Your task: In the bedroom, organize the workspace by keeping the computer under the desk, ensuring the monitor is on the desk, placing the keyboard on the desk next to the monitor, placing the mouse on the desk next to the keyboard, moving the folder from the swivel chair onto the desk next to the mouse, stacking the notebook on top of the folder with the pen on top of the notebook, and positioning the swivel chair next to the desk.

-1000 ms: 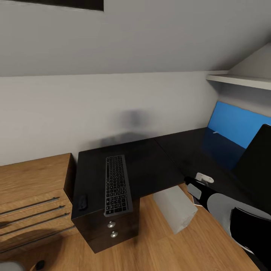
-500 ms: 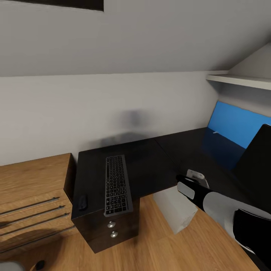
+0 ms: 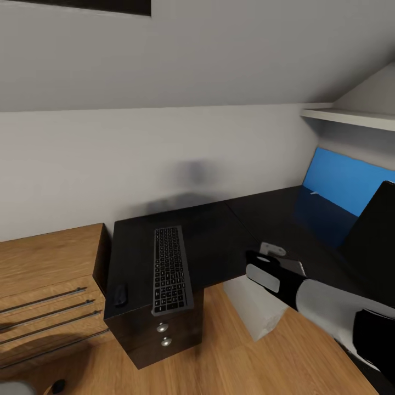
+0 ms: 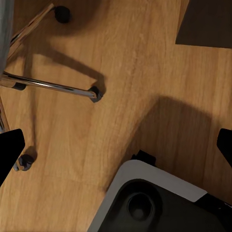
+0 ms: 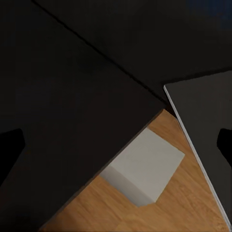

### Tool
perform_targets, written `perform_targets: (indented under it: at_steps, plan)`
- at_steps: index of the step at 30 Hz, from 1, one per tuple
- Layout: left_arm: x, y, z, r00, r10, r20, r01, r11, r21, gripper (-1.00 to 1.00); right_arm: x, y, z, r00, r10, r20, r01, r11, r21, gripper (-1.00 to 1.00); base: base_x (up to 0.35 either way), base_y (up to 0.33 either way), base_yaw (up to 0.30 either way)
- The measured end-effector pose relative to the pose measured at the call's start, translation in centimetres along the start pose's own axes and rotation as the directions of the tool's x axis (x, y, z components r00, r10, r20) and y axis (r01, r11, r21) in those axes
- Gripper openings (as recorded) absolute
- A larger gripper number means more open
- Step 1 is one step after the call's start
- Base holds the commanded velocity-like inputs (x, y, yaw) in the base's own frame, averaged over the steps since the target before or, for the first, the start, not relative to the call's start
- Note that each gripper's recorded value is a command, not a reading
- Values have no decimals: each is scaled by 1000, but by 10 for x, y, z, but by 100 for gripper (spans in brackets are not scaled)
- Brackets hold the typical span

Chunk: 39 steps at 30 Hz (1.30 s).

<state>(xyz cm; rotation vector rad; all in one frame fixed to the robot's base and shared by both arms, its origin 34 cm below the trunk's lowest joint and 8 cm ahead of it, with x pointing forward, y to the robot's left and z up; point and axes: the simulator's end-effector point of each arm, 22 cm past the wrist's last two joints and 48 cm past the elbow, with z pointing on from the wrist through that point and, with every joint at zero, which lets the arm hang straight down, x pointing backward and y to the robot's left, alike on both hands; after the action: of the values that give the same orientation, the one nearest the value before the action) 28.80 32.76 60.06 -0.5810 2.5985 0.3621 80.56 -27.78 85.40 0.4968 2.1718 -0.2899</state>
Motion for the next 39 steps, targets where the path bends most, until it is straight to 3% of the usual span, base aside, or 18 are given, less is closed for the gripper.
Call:
perform_targets:
  at_steps: [10, 11, 15, 19, 24, 30, 39]
  plan:
    - [0, 0, 0, 1000, 1, -1, -1, 1000, 1, 100, -20, 20, -39, 999, 0, 33, 4, 994, -106, 100, 0, 0, 0]
    - [0, -1, 0, 1000, 1, -1, -1, 1000, 2, 100, -22, 36, -58, 999, 5, 31, 0, 985, -172, 100, 0, 0, 0]
    - [0, -1, 0, 1000, 1, -1, -1, 1000, 2, 100, -26, 58, -90, 999, 14, 30, -5, 961, -275, 100, 0, 0, 0]
    - [0, -1, 0, 1000, 1, -1, -1, 1000, 2, 100, -29, 73, -115, 999, 23, 27, -12, 943, -332, 100, 0, 0, 0]
    - [0, -1, 0, 1000, 1, 1, -1, 1000, 3, 100, -30, 79, -130, 999, 35, 22, -25, 935, -354, 100, 0, 0, 0]
    - [-2, -1, 0, 1000, 0, 3, 0, 1000, 3, 100, -10, 77, -136, 993, 116, -24, -117, 928, -354, 100, 0, 0, 0]
    - [-5, -2, 0, 1000, -4, 10, 4, 1000, 4, 100, 15, 70, -136, 991, 127, -51, -137, 930, -342, 100, 0, 0, 0]
